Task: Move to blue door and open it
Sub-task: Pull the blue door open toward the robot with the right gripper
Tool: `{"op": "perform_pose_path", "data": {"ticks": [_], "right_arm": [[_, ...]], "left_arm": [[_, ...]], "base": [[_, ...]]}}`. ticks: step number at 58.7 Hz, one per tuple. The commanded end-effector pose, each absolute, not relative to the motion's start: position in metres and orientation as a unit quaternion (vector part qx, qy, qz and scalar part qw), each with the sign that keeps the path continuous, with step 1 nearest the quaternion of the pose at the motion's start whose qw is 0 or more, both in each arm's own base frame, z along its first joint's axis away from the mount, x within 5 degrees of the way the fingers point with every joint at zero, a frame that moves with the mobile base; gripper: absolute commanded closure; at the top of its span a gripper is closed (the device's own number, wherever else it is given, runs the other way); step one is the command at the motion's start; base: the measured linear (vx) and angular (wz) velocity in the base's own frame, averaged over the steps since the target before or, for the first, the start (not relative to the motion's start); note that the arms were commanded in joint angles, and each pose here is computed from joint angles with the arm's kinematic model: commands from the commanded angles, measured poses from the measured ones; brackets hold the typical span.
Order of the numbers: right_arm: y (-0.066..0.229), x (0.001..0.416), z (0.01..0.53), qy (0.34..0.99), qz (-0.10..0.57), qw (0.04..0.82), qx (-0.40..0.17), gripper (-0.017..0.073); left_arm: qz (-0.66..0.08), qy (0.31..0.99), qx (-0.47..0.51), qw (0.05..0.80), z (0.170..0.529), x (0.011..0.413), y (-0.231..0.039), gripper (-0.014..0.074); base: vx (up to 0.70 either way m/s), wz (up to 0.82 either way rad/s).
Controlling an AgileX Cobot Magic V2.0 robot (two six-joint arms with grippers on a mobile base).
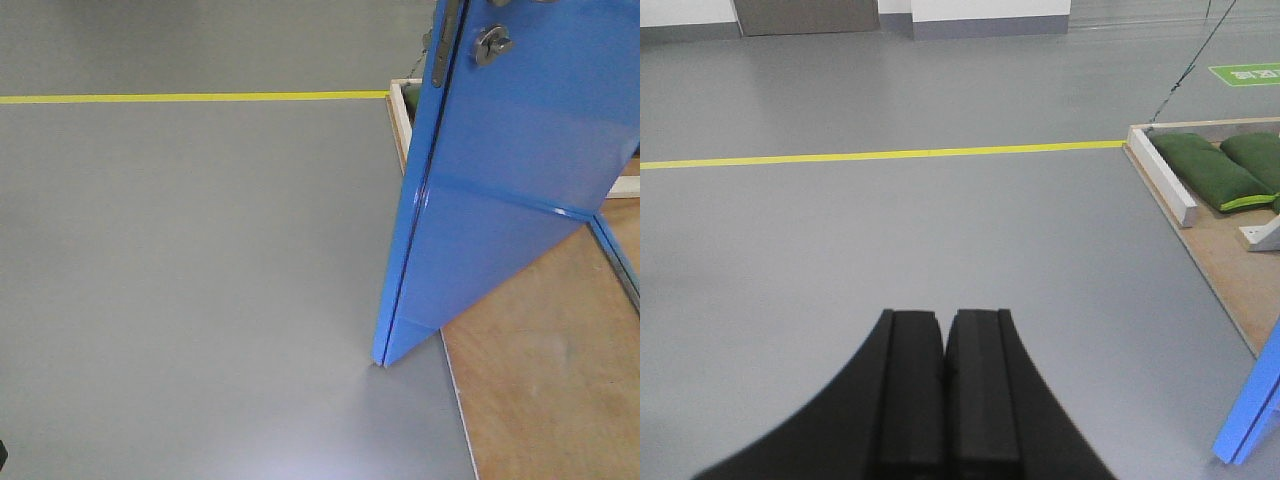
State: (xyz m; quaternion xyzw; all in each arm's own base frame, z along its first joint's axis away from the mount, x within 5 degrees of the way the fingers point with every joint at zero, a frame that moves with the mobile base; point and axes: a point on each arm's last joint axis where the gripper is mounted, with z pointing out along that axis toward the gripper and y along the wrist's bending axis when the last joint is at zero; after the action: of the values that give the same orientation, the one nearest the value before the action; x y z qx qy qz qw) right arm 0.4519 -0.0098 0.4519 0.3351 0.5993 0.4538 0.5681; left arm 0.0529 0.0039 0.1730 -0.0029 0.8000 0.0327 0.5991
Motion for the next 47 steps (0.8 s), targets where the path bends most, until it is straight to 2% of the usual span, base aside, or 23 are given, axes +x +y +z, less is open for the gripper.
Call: {"op": "perform_pose_path", "data": {"ticks": [1, 47], "right_arm": [[-0.0063, 0.4312, 0.4881, 0.567, 0.467, 0.600, 0.315, 0.0551], [-0.0072, 0.4321, 0.4860, 0.571, 0.466, 0.597, 0.316, 0.0551]], "left_arm": [[0.028, 0.764, -0.004, 0.645, 0.1876, 0.0534, 0.0033, 0.0521], [0.028, 0.764, -0.004, 0.645, 0.1876, 0.0534, 0.0033, 0.0521]], "base": [[0.00, 0.00], [0.00, 0.00]]}}
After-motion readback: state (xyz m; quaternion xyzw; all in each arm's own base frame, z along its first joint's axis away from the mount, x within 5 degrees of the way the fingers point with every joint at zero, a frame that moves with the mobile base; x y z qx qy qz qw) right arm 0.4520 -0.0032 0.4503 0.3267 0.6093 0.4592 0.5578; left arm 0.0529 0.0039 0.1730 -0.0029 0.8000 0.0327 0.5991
